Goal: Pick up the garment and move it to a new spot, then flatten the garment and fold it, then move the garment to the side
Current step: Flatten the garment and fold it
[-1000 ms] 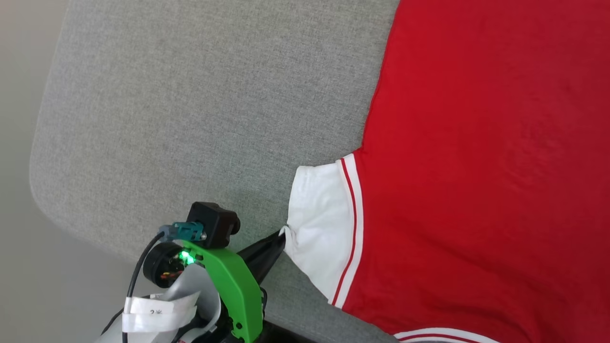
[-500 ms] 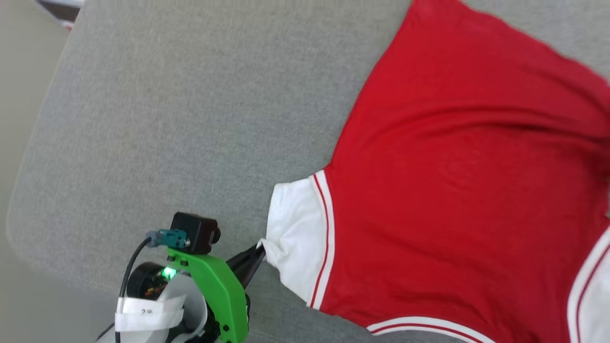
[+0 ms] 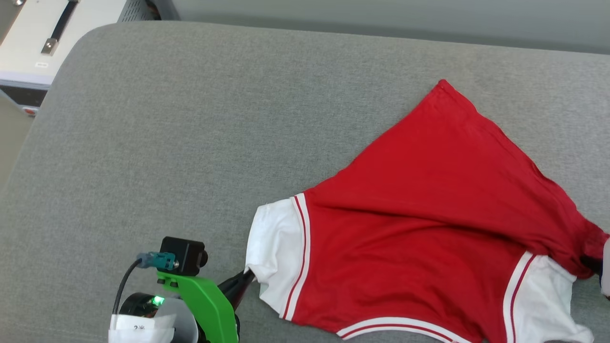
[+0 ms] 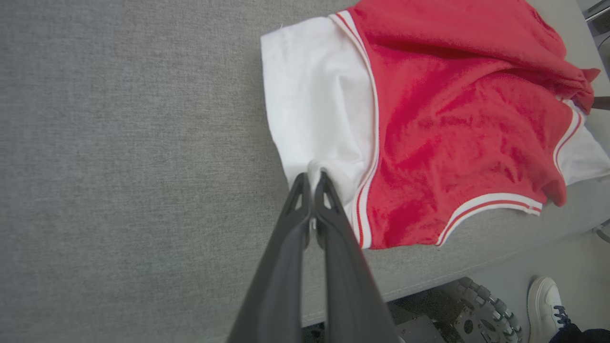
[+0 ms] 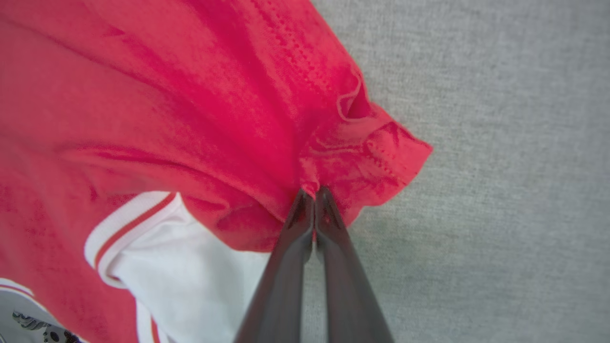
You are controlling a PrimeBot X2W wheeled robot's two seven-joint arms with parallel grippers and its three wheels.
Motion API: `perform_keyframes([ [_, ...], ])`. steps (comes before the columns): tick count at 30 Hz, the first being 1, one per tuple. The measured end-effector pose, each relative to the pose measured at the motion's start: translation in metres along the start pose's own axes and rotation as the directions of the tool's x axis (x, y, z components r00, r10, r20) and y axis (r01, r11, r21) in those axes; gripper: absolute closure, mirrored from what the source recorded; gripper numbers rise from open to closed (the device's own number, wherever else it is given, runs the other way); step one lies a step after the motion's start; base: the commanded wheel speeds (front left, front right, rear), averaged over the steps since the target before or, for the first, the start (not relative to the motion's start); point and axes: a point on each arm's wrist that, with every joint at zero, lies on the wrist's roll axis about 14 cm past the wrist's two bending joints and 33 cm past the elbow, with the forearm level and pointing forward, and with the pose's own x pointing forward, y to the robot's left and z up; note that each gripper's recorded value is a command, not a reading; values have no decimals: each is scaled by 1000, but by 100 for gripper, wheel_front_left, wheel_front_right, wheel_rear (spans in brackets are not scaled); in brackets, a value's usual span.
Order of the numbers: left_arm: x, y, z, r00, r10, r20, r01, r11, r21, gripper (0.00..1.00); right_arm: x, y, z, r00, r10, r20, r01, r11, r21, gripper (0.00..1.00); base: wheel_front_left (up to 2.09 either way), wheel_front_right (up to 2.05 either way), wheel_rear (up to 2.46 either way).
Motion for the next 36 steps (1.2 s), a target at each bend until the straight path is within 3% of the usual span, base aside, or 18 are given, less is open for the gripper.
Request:
perform_keyframes([
  [7,0,-14,11,998,-40,45,39,999,27,100,-27,-17,-45,999,-40,-4,40,995,87,100,0,0,0],
  [15,4,-27,13,995,-76,61,75,997,24,100,-32,-16,-71,999,-37,-30,41,990,133,100,0,0,0],
  [16,4,-27,13,995,-77,62,76,997,24,100,-32,-15,-73,999,-37,-38,42,990,134,62,0,0,0],
  [17,5,-28,13,995,-78,63,76,997,25,100,-32,-15,-73,998,-39,-43,44,990,131,0,0,0,0],
  [23,3,-30,15,994,-84,73,83,996,28,100,-41,-6,-58,999,-20,-28,22,997,74,0,0,0,0],
  [31,1,-36,25,990,-104,98,101,994,36,100,-58,28,17,996,49,72,-44,996,-75,0,0,0,0],
  [36,4,-32,26,991,-96,95,94,995,34,100,-50,54,58,993,93,73,-81,984,-156,0,0,0,0],
])
